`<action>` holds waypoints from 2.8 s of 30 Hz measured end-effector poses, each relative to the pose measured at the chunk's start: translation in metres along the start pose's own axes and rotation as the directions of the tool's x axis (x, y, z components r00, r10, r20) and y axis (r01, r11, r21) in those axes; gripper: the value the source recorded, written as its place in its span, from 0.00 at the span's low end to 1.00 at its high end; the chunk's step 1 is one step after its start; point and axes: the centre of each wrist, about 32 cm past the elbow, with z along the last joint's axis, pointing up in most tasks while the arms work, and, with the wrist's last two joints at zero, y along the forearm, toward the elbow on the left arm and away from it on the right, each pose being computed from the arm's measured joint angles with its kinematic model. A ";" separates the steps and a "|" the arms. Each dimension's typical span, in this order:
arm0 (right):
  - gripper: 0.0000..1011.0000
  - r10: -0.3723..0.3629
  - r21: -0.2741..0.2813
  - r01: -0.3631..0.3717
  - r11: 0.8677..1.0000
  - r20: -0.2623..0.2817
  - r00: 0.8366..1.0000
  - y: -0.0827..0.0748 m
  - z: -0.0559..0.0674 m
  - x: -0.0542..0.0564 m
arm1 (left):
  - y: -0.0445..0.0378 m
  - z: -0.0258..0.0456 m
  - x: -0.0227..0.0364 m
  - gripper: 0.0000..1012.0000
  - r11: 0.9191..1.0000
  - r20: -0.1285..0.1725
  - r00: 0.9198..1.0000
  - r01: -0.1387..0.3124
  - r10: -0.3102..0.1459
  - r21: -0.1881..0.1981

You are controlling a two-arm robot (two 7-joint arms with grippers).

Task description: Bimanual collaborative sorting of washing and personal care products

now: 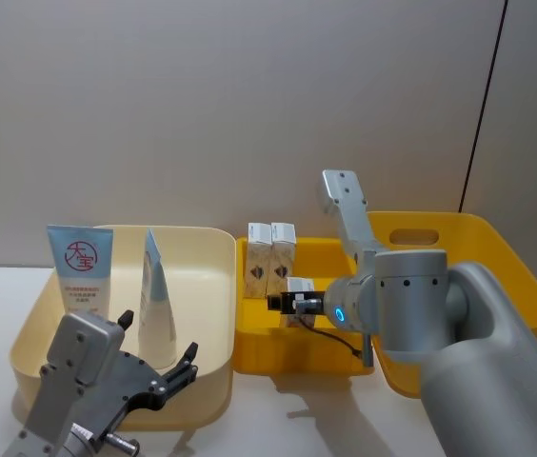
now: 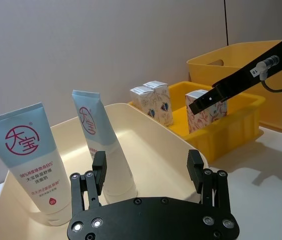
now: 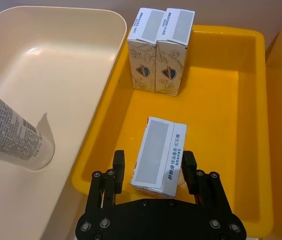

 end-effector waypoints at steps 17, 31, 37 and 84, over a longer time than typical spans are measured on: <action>0.44 -0.002 0.000 0.002 1.000 0.006 1.000 0.001 0.000 -0.001 | 0.0000 0.0000 0.0000 0.99 1.000 0.000 1.000 0.000 0.000 0.000; 0.44 0.011 0.065 -0.012 0.998 0.020 1.000 -0.005 0.003 -0.001 | 0.0000 0.0000 0.0000 0.99 1.000 0.000 1.000 0.000 0.000 0.000; 0.44 0.017 0.142 -0.022 0.990 0.037 0.999 -0.013 0.008 -0.001 | 0.0000 0.0000 0.0000 0.99 1.000 0.000 1.000 0.000 0.000 0.000; 0.44 -0.339 0.532 0.257 0.806 0.060 0.939 -0.110 0.028 0.108 | 0.0000 0.0000 0.0000 0.99 1.000 0.000 1.000 0.000 0.000 0.000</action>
